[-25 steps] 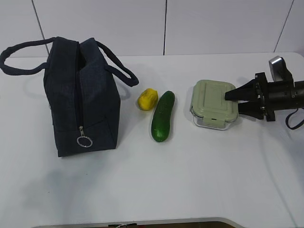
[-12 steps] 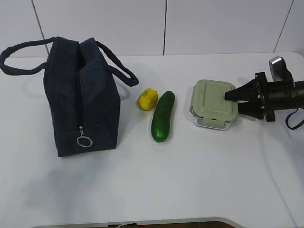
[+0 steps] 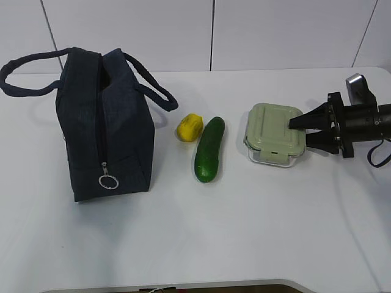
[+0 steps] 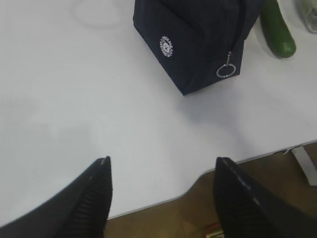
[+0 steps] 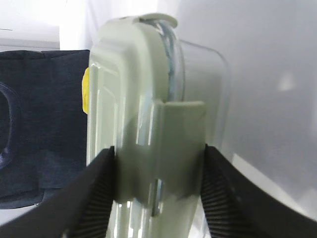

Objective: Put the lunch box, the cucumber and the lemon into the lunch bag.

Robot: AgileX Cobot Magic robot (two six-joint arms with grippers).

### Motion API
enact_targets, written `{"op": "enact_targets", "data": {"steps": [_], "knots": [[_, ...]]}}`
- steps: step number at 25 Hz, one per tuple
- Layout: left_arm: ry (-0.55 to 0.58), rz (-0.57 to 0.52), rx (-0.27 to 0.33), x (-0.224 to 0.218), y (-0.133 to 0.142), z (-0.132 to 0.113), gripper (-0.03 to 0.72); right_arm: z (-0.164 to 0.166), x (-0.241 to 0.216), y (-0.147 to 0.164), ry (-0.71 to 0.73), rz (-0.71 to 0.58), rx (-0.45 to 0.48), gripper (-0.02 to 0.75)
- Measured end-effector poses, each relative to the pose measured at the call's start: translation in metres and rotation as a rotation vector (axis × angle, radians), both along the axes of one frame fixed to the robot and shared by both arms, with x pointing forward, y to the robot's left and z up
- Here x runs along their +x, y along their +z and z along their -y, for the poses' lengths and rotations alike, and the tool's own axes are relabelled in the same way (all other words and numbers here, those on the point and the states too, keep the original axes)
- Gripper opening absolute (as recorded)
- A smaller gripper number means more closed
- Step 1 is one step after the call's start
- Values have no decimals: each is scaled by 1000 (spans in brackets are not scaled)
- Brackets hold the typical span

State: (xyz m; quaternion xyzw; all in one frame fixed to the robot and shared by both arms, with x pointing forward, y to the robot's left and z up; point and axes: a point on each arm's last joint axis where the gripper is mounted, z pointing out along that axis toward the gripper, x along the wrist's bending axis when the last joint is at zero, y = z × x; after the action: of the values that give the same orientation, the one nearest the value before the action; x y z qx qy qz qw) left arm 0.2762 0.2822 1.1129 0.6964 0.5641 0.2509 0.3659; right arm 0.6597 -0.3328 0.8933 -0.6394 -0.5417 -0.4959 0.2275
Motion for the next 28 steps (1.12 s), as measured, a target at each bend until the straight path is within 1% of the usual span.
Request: {"op": "enact_targets", "data": {"steps": [4,7,15,18,22,28], "knots": [[-8,-47,-37,24,6,4,463,0,0,0,-3,-7,3,401],[-1,-60,-56,43,8,5,458,0,0,0,-10,-20,9,398],[9,-104,-135,87,11,11,447,0,0,0,-17,-34,16,398],[14,-105,-179,104,14,14,435,0,0,0,-18,-37,17,397],[-7,-115,-260,127,22,21,404,0,0,0,-18,-37,17,397],[-25,-175,-375,173,26,31,394,0,0,0,-20,-38,19,397]]}}
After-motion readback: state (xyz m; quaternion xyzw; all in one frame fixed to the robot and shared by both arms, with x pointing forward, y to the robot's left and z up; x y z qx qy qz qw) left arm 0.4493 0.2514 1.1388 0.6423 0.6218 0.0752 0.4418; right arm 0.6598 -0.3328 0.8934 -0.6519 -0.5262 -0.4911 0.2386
